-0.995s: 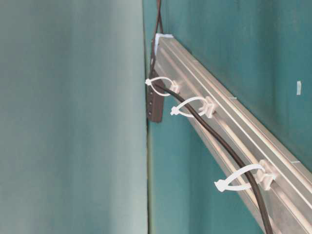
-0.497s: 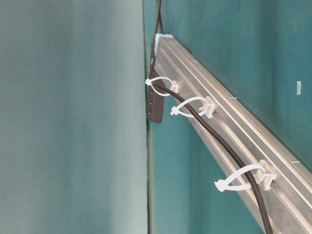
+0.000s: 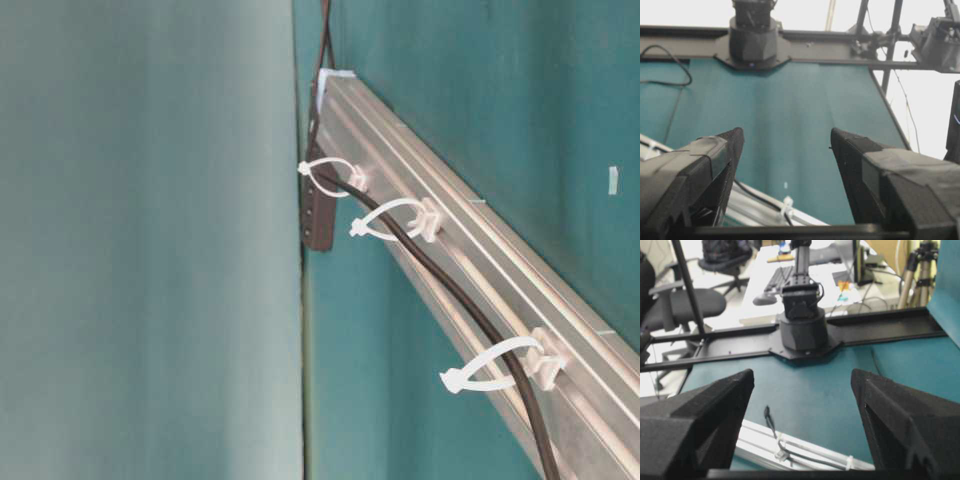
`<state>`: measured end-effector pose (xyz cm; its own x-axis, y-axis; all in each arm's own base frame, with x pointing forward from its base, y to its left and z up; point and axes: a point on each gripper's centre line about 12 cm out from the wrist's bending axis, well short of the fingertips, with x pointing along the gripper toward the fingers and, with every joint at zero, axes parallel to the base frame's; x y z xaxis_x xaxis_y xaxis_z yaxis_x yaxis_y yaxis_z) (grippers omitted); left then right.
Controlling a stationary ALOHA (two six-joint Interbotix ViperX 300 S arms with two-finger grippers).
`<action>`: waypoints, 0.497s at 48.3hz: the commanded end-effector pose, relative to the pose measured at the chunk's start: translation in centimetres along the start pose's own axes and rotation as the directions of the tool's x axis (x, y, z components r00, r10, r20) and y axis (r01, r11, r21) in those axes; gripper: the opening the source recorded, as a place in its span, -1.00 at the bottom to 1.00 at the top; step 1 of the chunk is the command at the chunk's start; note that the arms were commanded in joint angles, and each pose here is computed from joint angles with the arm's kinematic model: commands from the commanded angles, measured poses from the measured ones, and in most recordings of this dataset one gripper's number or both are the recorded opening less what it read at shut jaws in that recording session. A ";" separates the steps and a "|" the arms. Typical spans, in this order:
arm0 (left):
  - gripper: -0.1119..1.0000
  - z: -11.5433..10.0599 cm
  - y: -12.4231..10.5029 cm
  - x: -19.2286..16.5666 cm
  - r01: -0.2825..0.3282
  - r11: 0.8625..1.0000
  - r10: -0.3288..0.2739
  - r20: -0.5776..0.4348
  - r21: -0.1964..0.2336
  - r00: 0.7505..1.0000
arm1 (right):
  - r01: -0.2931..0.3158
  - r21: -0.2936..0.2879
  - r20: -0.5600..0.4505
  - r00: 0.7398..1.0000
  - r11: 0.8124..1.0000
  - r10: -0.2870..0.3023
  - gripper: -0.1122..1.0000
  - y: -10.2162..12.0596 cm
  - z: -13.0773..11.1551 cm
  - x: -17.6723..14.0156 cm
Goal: Pass the USB cable through three rings with both arms.
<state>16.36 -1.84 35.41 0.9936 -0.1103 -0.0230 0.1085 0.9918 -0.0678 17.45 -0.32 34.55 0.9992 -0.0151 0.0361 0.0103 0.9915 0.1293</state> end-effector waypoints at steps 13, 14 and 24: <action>0.65 0.7 0.0 0.3 -0.003 1.000 0.003 0.016 0.004 1.000 | 0.004 -0.003 0.013 1.000 1.000 -0.003 0.75 0.0 0.3 0.1; 0.65 0.7 0.0 0.3 -0.002 1.000 0.002 0.016 0.003 1.000 | 0.004 -0.005 0.014 1.000 1.000 -0.004 0.75 0.0 0.3 0.1; 0.65 0.6 0.0 0.3 -0.003 1.000 0.003 0.014 0.004 1.000 | 0.003 -0.005 0.016 1.000 1.000 -0.003 0.75 0.0 0.3 0.0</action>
<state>16.36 -1.84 35.46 0.9937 -0.1104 -0.0184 0.1089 0.9917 -0.0678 17.42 -0.35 34.53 0.9992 -0.0170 0.0376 0.0121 0.9919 0.1263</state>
